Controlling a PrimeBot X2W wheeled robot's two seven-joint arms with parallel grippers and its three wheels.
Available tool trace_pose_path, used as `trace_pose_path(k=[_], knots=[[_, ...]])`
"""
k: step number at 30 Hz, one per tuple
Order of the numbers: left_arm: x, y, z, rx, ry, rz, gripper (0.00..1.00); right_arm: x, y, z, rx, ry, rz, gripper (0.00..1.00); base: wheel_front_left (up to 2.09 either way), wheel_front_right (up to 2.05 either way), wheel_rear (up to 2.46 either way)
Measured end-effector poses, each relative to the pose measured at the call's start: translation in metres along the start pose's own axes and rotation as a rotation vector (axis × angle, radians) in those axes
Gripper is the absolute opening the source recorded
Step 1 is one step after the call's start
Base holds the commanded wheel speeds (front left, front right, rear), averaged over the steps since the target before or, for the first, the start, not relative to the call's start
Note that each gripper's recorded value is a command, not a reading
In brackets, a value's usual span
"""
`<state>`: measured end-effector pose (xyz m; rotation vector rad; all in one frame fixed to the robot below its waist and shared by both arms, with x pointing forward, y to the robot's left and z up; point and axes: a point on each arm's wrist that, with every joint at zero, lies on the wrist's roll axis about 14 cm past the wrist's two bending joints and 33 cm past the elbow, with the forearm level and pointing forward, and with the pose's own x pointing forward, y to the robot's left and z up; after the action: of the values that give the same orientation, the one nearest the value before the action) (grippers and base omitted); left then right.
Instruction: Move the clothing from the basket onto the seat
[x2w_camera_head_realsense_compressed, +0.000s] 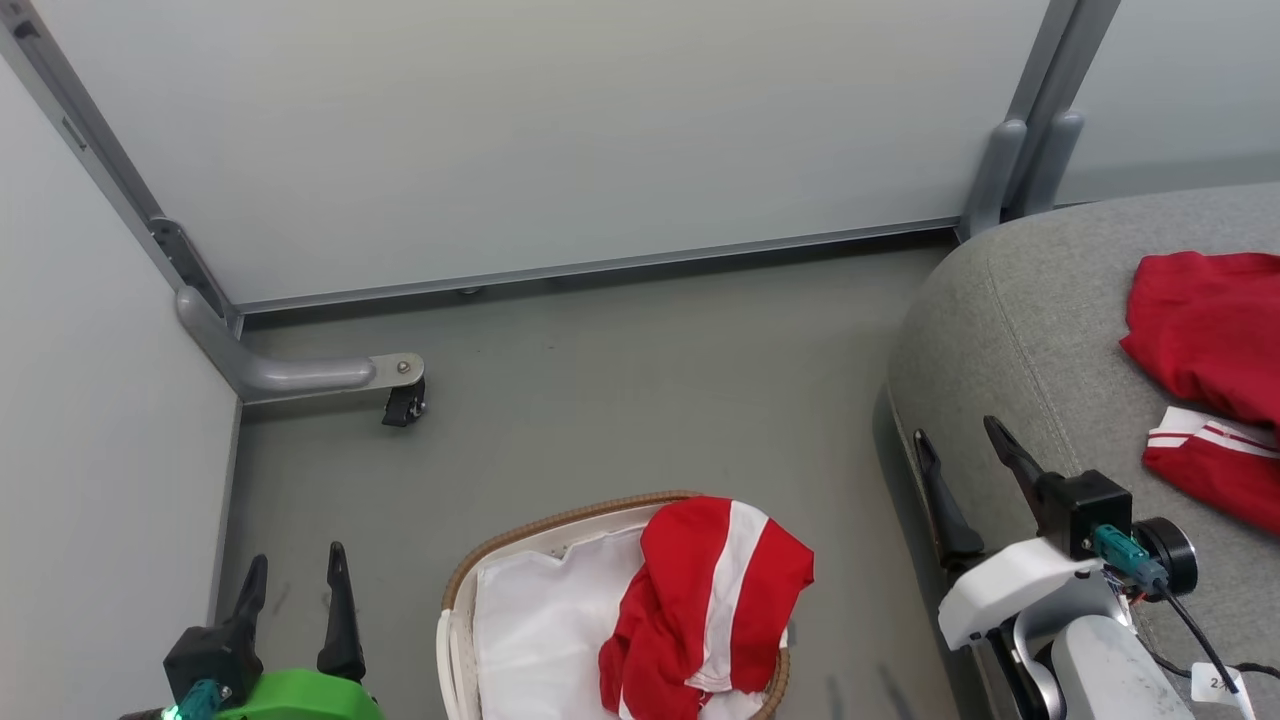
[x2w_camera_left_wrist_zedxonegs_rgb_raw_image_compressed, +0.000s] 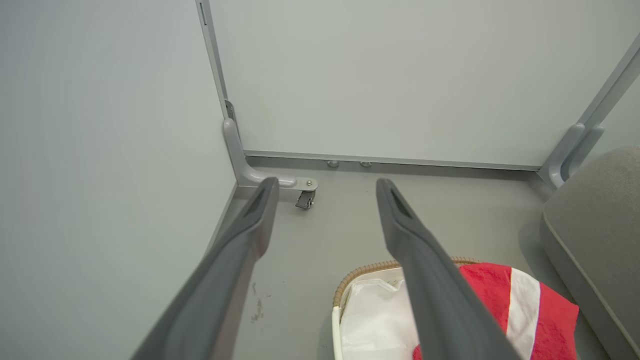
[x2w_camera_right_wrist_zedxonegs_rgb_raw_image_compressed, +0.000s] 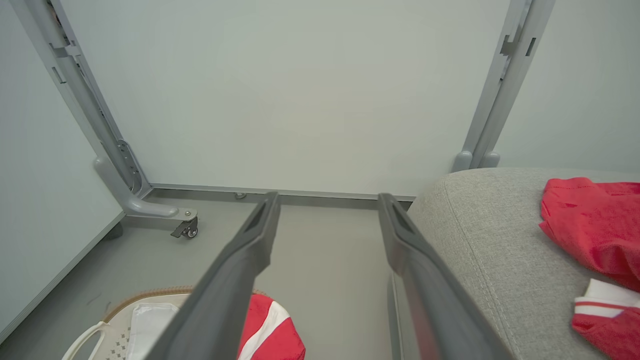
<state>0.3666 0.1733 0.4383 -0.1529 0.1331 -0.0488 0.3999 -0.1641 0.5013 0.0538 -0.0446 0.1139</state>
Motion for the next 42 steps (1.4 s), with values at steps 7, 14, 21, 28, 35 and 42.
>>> trace_pose_path(k=[7,14,21,28,35,42], knots=[[-0.007,-0.006,-0.005,-0.017,0.013,-0.004,1.0,-0.013,-0.007,-0.007,0.019,0.019,-0.028,1.0,0.0,0.0,0.0],[-0.003,-0.015,-0.012,-0.046,0.033,-0.024,1.0,-0.011,-0.008,-0.01,0.018,0.027,-0.03,1.0,0.0,0.0,0.0],[0.026,-0.043,-0.017,-0.054,0.055,-0.11,1.0,0.012,-0.01,-0.005,0.031,0.003,-0.028,1.0,0.0,0.0,0.0],[0.061,-0.068,-0.045,-0.066,0.144,-0.195,1.0,0.042,-0.014,-0.007,0.039,-0.011,-0.023,1.0,0.0,0.0,0.0],[0.094,-0.091,-0.083,-0.06,0.239,-0.271,1.0,0.069,-0.023,-0.02,0.051,-0.007,-0.034,1.0,0.0,0.0,0.0],[0.124,-0.116,-0.118,-0.062,0.305,-0.359,1.0,0.093,-0.032,-0.04,0.058,0.01,-0.041,1.0,0.0,0.0,0.0]])
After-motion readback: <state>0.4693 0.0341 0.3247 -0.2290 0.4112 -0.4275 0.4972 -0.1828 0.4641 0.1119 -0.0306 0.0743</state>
